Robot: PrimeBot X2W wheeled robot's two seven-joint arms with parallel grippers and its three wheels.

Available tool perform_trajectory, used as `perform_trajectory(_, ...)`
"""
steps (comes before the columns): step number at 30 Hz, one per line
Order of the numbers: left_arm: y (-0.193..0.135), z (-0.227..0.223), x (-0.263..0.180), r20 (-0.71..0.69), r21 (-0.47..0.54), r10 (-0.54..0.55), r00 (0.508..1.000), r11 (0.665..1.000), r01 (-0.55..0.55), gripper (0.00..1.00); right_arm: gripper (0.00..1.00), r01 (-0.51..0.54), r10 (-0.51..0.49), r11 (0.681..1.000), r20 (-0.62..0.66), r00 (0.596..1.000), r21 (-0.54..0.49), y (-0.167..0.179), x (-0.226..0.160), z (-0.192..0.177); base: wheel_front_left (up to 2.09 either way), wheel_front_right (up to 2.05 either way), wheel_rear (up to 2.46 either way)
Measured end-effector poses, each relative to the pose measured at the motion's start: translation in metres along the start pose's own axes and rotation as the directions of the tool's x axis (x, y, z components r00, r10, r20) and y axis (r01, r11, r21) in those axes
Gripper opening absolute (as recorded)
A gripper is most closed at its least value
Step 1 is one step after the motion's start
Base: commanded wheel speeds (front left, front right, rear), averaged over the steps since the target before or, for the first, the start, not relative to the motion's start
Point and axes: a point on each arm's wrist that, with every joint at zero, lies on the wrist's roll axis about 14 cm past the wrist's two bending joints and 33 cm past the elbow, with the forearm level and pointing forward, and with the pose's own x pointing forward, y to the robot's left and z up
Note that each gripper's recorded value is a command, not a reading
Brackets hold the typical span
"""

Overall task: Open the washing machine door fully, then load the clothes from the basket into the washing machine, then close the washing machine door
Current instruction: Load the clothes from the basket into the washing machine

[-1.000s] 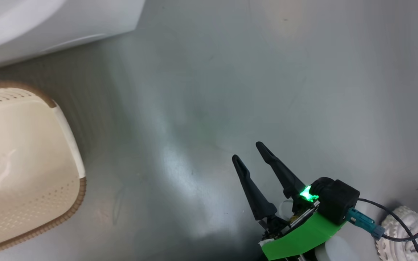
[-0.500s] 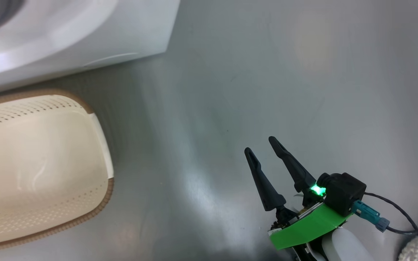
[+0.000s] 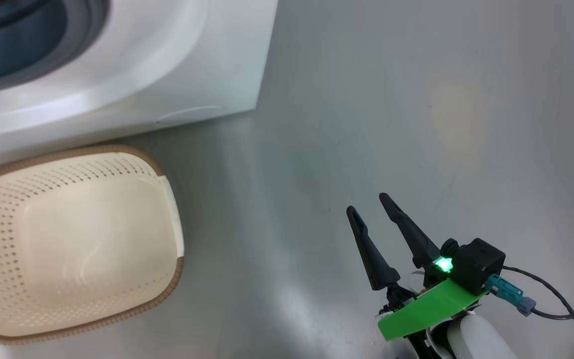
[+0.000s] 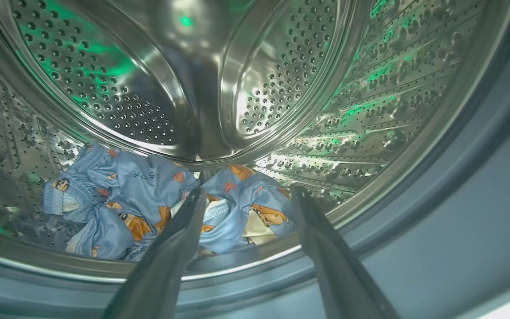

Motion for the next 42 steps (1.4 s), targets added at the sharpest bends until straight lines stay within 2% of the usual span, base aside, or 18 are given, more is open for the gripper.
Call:
perform_trajectory(13,-0.021,0.013,-0.059,0.031,-0.030,0.022,0.999,0.999,-0.021,1.00,1.00,0.001,0.001,1.000,0.082,0.997,-0.030,0.005,-0.013,0.033,0.00,0.00,0.00)
perform_trajectory(16,-0.025,0.017,-0.076,0.041,0.007,0.026,0.999,1.000,-0.026,1.00,1.00,0.010,-0.006,0.999,0.105,0.994,-0.034,0.004,-0.019,0.042,0.00,0.00,0.00)
perform_trajectory(29,-0.037,0.055,-0.147,0.159,0.037,0.112,0.981,0.992,-0.120,1.00,1.00,0.015,-0.002,0.998,0.188,0.982,-0.067,0.010,-0.044,0.071,0.00,0.00,0.00)
perform_trajectory(38,-0.039,0.064,-0.205,0.199,0.055,0.179,0.964,0.980,-0.193,1.00,1.00,0.007,0.013,0.997,0.261,0.965,-0.076,0.019,-0.063,0.095,0.00,0.00,0.00)
perform_trajectory(42,-0.046,0.061,-0.225,0.201,0.066,0.186,0.962,0.977,-0.203,1.00,1.00,0.016,0.004,0.997,0.262,0.965,-0.073,0.018,-0.077,0.091,0.00,0.00,0.00)
